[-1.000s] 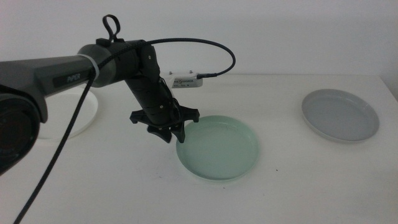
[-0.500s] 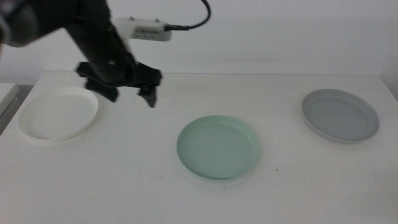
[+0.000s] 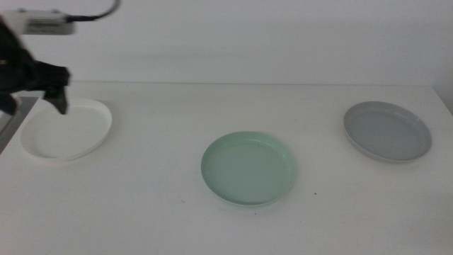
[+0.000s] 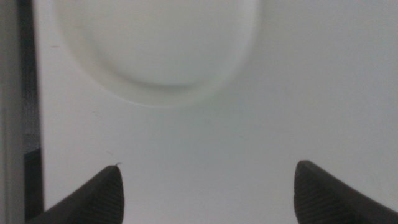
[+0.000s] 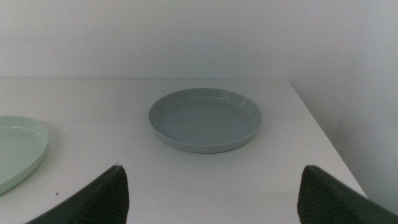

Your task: Stack the three bowls on top of each other.

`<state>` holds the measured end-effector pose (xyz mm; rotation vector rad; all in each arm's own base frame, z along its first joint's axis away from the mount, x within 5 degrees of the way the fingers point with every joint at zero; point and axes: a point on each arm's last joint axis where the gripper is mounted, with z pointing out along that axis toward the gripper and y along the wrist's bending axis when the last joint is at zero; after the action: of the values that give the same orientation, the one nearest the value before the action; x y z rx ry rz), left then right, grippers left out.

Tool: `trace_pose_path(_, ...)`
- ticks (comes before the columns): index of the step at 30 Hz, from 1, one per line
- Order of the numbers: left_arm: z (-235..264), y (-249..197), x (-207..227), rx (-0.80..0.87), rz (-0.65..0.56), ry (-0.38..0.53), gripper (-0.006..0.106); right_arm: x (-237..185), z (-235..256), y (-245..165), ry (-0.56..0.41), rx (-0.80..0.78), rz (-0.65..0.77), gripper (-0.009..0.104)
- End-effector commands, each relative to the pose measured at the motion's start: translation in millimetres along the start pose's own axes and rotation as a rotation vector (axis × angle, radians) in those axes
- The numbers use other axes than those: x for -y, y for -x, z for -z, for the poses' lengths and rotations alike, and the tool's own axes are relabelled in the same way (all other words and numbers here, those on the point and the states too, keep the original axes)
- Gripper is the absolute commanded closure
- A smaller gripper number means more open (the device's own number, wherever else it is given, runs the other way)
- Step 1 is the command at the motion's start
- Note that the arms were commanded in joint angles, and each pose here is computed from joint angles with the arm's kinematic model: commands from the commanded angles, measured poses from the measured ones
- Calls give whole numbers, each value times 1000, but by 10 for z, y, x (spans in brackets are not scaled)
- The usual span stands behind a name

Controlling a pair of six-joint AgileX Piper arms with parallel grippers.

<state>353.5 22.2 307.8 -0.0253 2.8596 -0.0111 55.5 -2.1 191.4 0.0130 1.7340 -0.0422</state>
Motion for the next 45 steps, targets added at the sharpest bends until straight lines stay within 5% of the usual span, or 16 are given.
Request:
trace_pose_path(1,-53,49,-238,47,44,-25,7,5,1,1,-9,11,12,4)
trace_pose_path(12,-727,202,-1086,149,231,19,7,5,1,1,-9,11,12,4)
trace_pose_path(25,-1515,398,-1244,247,226,29,7,5,1,1,-9,11,12,4)
trace_pose_path(34,-1728,549,-1273,153,218,-35,14,5,1,1,-9,11,12,4)
trace_pose_path(40,-1780,545,-1272,124,217,-46,43,5,1,1,-9,11,12,4)
trace_pose_path(45,-1779,544,-1253,121,236,-68,89,5,1,1,-9,11,12,4)
